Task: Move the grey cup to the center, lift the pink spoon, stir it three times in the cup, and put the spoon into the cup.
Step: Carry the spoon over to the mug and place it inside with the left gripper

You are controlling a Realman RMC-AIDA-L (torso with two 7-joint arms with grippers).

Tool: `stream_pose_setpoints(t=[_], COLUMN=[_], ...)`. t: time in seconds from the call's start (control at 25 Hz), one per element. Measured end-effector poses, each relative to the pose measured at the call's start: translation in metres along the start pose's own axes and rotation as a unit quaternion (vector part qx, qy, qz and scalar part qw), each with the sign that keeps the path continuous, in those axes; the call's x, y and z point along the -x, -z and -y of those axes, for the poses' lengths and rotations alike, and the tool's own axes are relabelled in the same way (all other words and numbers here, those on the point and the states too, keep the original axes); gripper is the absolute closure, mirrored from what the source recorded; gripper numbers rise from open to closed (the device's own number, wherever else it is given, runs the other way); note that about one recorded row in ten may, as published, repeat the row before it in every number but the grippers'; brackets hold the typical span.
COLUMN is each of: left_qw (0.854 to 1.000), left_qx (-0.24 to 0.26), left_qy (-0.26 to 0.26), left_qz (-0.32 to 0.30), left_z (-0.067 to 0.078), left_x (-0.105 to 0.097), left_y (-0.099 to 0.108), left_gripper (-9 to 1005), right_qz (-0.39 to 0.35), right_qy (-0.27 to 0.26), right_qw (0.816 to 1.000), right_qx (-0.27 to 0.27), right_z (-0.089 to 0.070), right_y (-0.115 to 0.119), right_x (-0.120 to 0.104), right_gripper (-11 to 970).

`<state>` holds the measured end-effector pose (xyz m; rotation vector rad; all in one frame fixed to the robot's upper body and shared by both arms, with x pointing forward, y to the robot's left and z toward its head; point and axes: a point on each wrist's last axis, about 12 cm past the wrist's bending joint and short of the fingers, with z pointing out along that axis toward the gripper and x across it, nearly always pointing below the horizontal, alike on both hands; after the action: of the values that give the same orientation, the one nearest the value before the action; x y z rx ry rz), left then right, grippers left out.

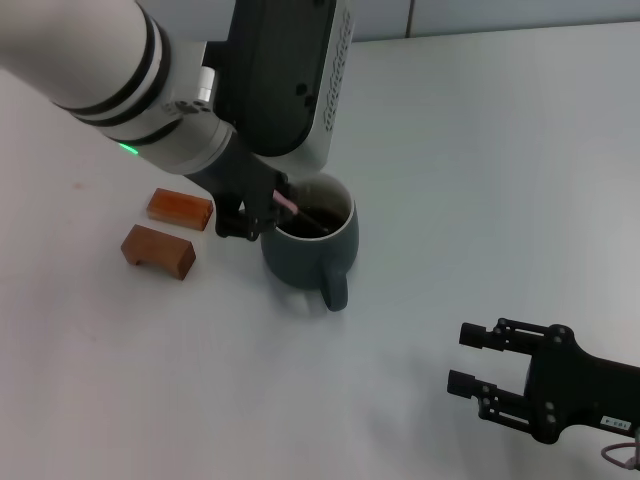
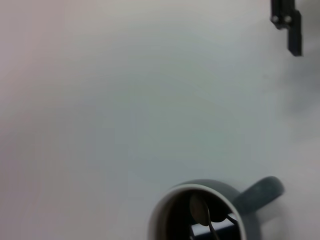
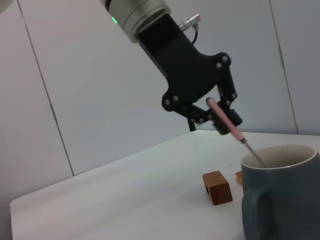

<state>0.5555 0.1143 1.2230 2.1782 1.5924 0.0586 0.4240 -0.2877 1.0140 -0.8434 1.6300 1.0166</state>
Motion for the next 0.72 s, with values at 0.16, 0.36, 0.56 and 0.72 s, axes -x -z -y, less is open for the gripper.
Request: stream_pose_setpoints(t=[0.16, 0.36, 0.56, 0.72], left_qw=[1.0, 0.999, 0.999, 0.999], left_qx=[0.013, 0.019, 0.004, -0.008], left_qy=[0.005, 0.014, 0.019, 0.018], left_qz=[-0.003, -0.029, -0.041, -0.042], left_z=[-0.004, -0.009, -0.006, -0.003], left_x=[-0.001, -0.007, -0.01, -0.01], left_y=[-0.004, -0.004, -0.003, -0.002], left_gripper=[863, 864, 864, 864], right_qz=[0.0, -0.001, -0.001, -0.002], right_qy=[-0.002, -0.002, -0.002, -0.002], right_qw=[1.0, 1.0, 1.0, 1.0], right_qx=[0.001, 0.002, 0.003, 0.003], right_z=[-0.001, -0.001, -0.001, -0.001], right_y=[0.0, 0.0, 0.0, 0.0], right_x=[-0.001, -0.001, -0.001, -0.001], right_gripper=[377, 376, 377, 377])
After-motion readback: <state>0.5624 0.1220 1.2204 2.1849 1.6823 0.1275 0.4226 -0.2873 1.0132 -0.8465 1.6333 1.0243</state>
